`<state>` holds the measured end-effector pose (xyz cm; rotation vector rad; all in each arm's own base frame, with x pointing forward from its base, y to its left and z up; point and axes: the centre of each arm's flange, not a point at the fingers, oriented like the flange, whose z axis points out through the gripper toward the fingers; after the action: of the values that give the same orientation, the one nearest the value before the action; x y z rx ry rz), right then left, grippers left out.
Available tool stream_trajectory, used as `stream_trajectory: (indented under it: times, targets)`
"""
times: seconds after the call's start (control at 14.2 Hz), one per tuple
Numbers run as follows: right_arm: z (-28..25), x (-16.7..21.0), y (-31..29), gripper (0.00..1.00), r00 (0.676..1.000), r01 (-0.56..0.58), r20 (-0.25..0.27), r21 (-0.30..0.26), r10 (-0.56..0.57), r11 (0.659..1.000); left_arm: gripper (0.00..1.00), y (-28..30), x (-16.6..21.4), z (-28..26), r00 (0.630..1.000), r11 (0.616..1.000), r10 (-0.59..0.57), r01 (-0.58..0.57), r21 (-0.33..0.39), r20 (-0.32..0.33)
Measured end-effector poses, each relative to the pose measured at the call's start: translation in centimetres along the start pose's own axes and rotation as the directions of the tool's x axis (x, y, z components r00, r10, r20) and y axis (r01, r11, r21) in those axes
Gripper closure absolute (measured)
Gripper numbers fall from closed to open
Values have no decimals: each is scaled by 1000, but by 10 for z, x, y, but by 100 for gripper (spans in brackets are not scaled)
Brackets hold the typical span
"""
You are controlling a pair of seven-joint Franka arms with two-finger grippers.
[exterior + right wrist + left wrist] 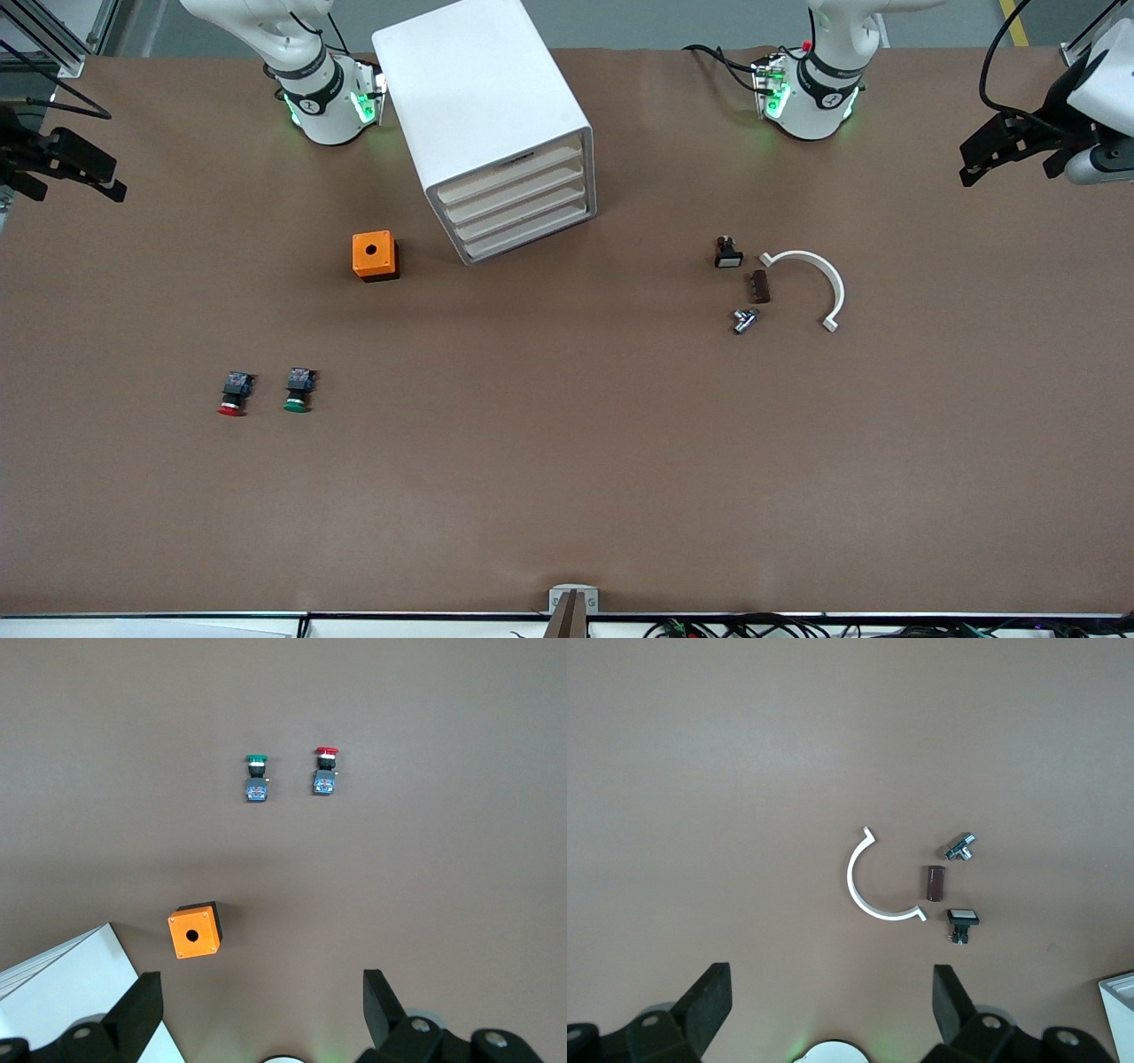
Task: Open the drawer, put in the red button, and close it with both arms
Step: 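Move the left gripper toward the white drawer cabinet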
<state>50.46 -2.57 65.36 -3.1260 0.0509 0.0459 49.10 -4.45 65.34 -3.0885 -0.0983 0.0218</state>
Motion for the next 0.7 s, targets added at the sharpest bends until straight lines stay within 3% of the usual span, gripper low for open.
stream_trajectory:
  times: [0.49, 0.7]
  targets:
    - [2, -6, 0, 0, 1000, 2, -7, 2, -2, 1000, 0, 0, 4, 3, 1000, 1000, 0, 0, -1, 5]
    - [2, -6, 0, 0, 1000, 4, -8, 1, -4, 1000, 0, 1, 16, 19, 999, 1000, 4, -4, 0, 39]
